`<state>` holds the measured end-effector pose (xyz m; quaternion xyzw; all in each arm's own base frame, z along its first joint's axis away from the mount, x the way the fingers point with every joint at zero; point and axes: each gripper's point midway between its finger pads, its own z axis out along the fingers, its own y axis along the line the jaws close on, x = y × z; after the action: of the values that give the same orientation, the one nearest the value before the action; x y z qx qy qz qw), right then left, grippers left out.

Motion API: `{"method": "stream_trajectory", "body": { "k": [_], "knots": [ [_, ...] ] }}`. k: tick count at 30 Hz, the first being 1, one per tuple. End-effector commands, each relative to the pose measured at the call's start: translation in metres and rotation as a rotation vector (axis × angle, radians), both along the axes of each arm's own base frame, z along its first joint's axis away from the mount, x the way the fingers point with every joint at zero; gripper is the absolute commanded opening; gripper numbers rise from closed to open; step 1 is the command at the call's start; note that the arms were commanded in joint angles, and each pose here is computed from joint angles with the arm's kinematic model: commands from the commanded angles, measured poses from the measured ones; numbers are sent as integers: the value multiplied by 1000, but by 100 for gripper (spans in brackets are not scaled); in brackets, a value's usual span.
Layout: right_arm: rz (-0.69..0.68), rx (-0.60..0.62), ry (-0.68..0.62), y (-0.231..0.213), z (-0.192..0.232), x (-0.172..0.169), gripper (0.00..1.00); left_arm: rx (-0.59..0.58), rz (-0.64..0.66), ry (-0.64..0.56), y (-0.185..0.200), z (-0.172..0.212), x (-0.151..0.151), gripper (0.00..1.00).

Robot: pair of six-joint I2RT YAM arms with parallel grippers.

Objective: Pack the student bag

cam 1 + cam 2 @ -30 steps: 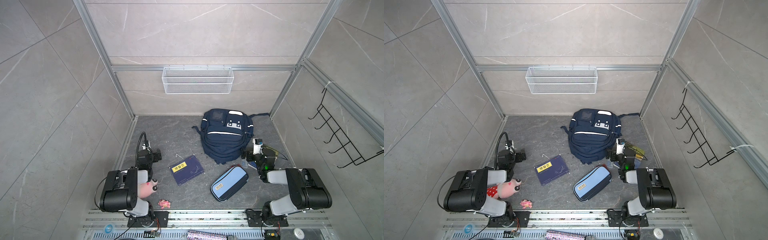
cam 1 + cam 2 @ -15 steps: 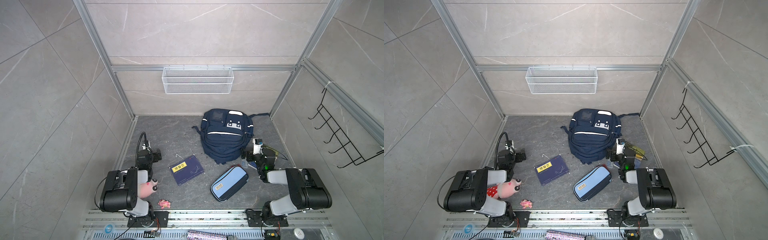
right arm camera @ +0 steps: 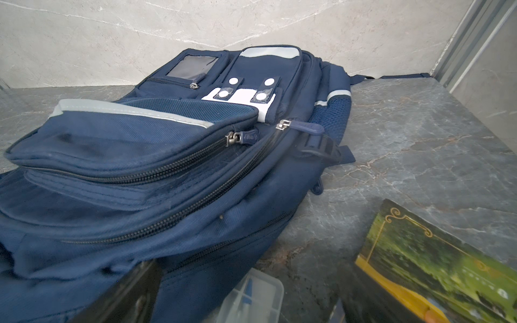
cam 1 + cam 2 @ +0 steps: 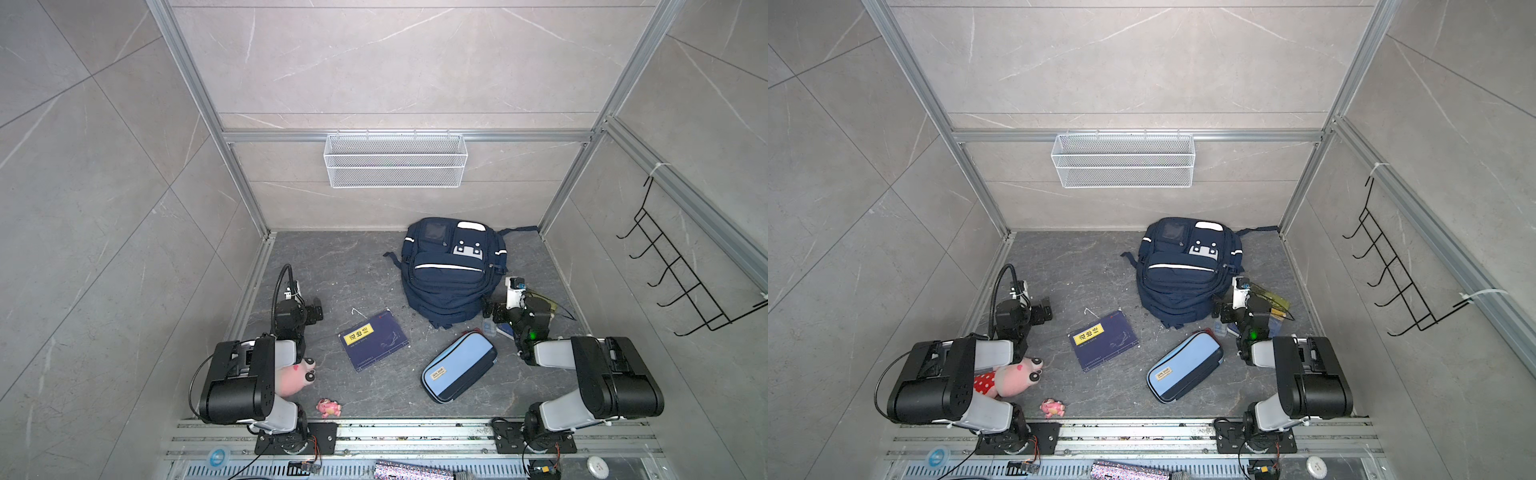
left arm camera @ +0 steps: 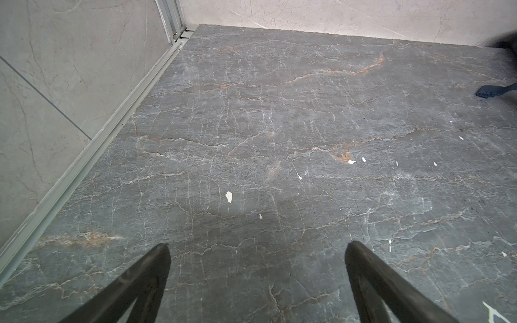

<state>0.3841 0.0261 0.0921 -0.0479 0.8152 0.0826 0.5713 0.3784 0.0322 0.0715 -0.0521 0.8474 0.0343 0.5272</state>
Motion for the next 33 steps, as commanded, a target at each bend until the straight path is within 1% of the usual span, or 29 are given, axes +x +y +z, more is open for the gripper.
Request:
{"method": "stream_trajectory", "body": {
  "k": [1,16,19,21,22,24,26,28,30,31,33],
  "knots": [
    [26,2,-32,5,6,0,100,3,-8,-63,0,14,6,100],
    [27,3,-30,5,6,0,100,3,-9,-61,0,14,5,100],
    [21,7,-51,4,12,1,100,1,-1,-78,1,18,5,100],
    [5,5,9,1,13,3,100,0,19,-73,4,23,3,100],
    [-12,7,59,-2,13,6,100,-1,29,-64,5,26,3,100],
    [25,19,98,5,20,11,100,2,44,-55,8,29,5,100],
    [108,26,112,18,28,7,100,-1,56,-34,10,30,6,100],
    [126,21,107,23,42,4,100,-2,65,22,11,32,4,100],
    [97,9,82,24,61,1,100,-4,64,63,11,37,-1,100],
    [51,7,75,22,71,2,100,-12,62,76,9,40,-6,100],
    [4,-4,92,26,88,1,100,-26,62,88,7,50,-15,100]
  ]
}}
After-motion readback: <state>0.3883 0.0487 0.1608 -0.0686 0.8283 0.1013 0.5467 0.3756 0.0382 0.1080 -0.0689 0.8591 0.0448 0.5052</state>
